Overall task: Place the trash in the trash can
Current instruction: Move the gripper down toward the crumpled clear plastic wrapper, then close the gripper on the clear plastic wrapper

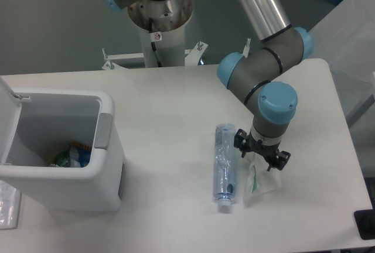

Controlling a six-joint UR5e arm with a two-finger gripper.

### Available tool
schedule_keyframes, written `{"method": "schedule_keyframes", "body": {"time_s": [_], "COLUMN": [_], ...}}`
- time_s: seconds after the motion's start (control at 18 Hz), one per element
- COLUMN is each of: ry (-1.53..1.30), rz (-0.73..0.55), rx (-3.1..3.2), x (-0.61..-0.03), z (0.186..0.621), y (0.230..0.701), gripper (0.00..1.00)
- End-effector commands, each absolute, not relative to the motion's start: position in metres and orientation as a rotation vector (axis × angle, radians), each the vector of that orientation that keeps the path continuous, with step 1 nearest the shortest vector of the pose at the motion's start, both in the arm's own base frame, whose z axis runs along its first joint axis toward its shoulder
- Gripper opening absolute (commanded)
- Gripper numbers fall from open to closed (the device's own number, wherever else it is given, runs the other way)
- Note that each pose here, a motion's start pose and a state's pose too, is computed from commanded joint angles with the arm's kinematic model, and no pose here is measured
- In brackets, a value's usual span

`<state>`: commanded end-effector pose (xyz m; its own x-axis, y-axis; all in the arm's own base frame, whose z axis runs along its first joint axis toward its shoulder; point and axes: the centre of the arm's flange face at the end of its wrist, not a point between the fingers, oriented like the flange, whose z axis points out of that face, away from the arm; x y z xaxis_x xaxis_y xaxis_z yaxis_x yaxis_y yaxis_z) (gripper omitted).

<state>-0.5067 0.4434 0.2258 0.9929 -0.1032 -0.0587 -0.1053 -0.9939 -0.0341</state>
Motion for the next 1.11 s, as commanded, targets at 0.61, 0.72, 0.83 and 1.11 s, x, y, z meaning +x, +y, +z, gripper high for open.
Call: {"method": "schedule_keyframes", "body": {"time_s": [0.61,0.72,0.83,1.11], "ry": [0.105,0.099,0.051,0.000], "rz": [0.103,0.108,0.057,0.012], "rx": [-3.084,-3.067,-3.010,-2.937], "x": [-0.510,-0.511,-0.511,-0.516], "z": [0.235,0.241,0.241,0.246], "y": [0.443,0.443,0.446,0.446], "gripper": [0.00,0.00,0.00,0.00]}}
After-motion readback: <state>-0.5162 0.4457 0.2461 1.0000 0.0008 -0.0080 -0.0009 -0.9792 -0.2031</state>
